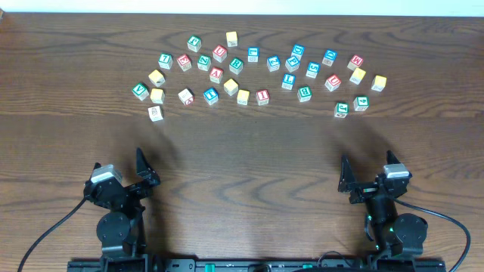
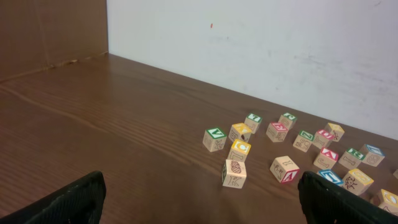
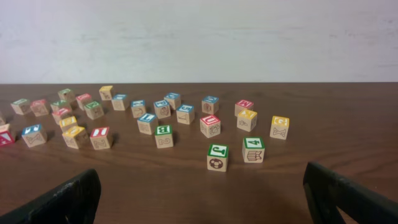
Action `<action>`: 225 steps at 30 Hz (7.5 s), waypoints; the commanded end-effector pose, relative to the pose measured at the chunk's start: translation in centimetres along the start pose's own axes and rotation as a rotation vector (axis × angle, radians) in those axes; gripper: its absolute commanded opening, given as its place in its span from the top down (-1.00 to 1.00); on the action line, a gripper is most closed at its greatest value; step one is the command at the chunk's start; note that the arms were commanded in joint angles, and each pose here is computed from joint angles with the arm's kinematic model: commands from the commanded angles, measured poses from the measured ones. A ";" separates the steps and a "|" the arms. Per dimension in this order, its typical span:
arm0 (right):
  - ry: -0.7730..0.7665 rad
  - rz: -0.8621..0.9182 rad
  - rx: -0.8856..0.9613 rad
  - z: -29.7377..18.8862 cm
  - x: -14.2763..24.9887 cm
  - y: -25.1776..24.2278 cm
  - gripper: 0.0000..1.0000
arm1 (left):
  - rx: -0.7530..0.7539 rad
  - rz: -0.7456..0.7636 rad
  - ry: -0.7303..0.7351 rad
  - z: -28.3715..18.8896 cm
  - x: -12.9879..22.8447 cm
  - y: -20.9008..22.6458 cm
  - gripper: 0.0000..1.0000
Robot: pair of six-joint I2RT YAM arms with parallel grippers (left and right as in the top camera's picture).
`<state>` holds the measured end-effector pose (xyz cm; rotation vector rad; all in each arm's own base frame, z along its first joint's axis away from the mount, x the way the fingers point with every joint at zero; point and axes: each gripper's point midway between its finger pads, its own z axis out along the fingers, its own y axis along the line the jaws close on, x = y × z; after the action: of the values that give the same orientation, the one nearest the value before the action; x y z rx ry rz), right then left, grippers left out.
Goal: Spell out CORL
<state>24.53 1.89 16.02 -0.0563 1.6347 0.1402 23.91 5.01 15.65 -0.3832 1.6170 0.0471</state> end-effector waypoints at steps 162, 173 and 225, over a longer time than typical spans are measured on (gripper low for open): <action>0.692 0.179 -0.145 13.6 -10.9 1.3 -0.99 | 0.111 0.100 0.795 12.2 -9.9 -9.6 -0.95; 0.880 0.229 -0.132 16.8 -8.0 0.6 -0.98 | 0.106 0.083 0.980 16.5 -7.0 -10.6 -0.96; 0.903 0.240 -0.134 16.5 -7.5 0.6 -0.98 | -0.019 0.235 1.205 19.5 4.5 -9.8 -0.36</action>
<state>41.05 4.21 21.58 -0.0216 2.5525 0.4461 44.50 -0.72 12.03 -0.1957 2.8496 -0.0593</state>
